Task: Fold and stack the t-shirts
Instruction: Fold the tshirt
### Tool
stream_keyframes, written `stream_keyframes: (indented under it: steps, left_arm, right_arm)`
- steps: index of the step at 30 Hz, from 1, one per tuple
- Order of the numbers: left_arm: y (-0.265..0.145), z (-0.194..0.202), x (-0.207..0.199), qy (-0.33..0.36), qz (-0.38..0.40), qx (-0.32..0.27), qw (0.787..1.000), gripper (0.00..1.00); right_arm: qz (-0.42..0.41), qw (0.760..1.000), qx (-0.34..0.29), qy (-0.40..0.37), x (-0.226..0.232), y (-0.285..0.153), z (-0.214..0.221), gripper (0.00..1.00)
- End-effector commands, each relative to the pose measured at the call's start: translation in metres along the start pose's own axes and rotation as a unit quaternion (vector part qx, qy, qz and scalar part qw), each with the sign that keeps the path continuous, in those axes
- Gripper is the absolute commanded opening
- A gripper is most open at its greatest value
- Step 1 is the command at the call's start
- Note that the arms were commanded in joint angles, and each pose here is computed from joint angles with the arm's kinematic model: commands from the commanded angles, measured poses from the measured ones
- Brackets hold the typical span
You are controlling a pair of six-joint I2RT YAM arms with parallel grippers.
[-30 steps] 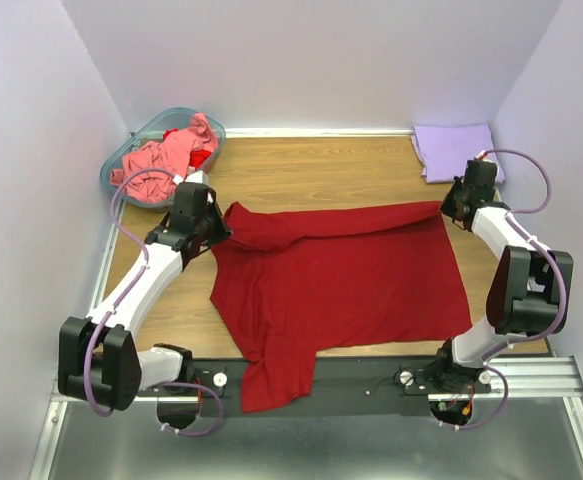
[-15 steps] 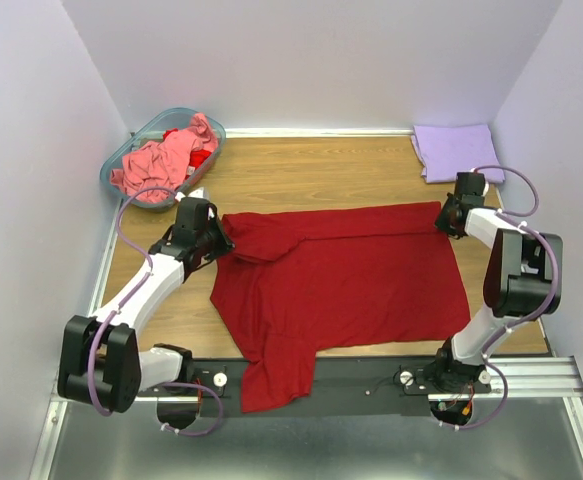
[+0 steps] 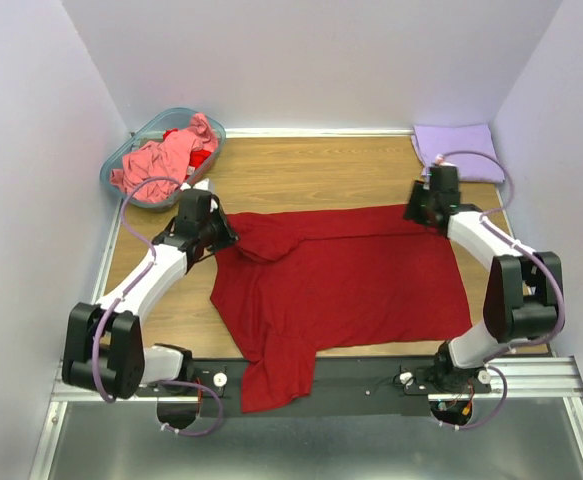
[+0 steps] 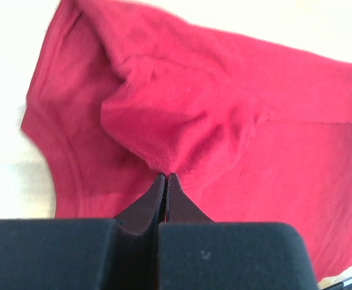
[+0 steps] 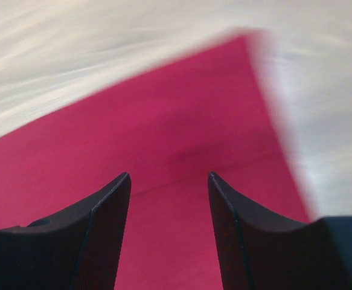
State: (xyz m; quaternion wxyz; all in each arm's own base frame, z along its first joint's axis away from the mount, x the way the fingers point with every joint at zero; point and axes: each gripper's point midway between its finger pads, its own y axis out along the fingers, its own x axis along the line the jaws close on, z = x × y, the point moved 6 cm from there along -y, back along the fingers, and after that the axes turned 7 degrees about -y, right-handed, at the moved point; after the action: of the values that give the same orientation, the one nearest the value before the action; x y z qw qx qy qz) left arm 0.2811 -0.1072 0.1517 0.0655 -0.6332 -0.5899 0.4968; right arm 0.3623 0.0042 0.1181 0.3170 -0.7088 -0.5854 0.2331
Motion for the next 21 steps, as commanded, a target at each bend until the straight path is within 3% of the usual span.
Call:
stream_keyframes:
  steps: [1, 5, 10, 14, 21]
  left_arm:
    - [0.007, -0.016, -0.016, 0.028, 0.025, -0.007, 0.999, 0.0]
    - [0.025, -0.032, -0.021, 0.049, 0.012, -0.005, 0.999, 0.0]
    - [0.06, -0.062, -0.034, 0.063, -0.008, -0.02, 0.998, 0.0]
    - [0.096, -0.07, -0.039, 0.072, -0.01, 0.011, 0.997, 0.0]
    - [0.132, -0.081, -0.037, 0.084, -0.037, 0.022, 0.995, 0.0]
  right_arm:
    - [-0.109, 0.988, -0.037, -0.099, 0.074, -0.032, -0.004, 0.61]
    - [-0.241, 0.948, -0.052, -0.203, 0.161, -0.058, 0.028, 0.57]
    - [-0.345, 0.893, -0.053, -0.283, 0.237, -0.077, 0.066, 0.54]
    - [-0.389, 0.859, -0.065, -0.327, 0.278, -0.085, 0.084, 0.53]
    - [-0.424, 0.829, -0.055, -0.361, 0.316, -0.078, 0.108, 0.5]
